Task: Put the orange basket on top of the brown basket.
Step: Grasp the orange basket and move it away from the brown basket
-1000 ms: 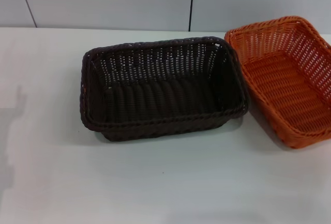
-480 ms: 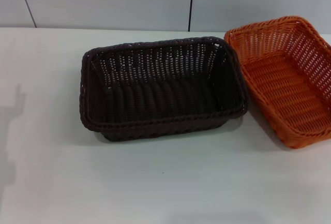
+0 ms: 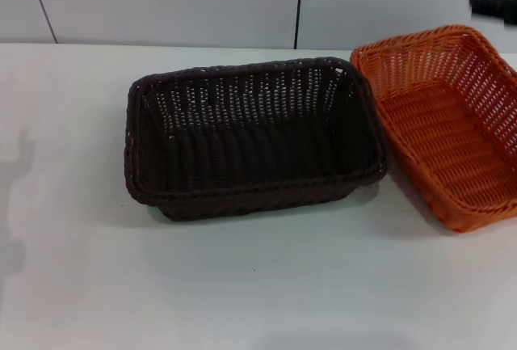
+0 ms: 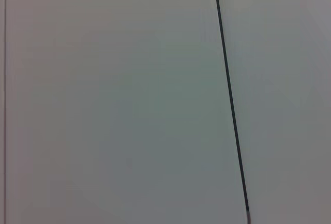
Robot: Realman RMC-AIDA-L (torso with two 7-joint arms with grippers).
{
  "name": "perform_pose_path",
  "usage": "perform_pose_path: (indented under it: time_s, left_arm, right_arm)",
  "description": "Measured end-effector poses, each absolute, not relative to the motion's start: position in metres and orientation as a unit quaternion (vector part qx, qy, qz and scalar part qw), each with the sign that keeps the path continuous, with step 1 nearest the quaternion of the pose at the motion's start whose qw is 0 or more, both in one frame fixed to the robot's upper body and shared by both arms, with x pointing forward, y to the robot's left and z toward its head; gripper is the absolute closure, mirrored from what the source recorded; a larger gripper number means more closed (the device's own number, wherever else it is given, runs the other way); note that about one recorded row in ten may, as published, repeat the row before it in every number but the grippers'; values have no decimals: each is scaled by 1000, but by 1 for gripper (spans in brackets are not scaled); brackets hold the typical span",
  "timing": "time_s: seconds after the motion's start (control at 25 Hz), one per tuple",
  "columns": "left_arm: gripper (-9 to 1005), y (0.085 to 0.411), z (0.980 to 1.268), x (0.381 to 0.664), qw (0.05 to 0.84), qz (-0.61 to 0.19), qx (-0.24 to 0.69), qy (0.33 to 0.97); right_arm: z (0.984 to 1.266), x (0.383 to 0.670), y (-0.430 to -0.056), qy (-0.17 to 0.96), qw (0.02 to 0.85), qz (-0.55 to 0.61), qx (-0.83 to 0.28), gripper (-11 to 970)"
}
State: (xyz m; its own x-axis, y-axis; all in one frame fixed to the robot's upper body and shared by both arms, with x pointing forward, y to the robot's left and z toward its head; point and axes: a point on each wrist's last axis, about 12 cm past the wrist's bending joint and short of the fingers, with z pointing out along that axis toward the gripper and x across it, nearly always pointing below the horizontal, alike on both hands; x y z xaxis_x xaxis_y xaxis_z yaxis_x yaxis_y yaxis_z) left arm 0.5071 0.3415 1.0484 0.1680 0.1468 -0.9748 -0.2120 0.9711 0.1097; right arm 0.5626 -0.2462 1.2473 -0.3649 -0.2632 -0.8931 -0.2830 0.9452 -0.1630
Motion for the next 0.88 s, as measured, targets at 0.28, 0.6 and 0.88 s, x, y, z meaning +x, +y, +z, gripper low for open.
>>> perform_pose_path:
  time_s: [0.28,0.6,0.88]
  left_arm:
    - [248,342,1045,518,747,118,-27,654]
    - [248,345,1043,529,725,121,-36,677]
    - [249,347,1041,530,717,123,-46,684]
  right_arm:
    - [1240,530,-233,852,402,-40,-333,139]
    - [1224,512,-226,857,296,-47,-419,146]
    - [1218,505,-221,860,245,-38,-447,152]
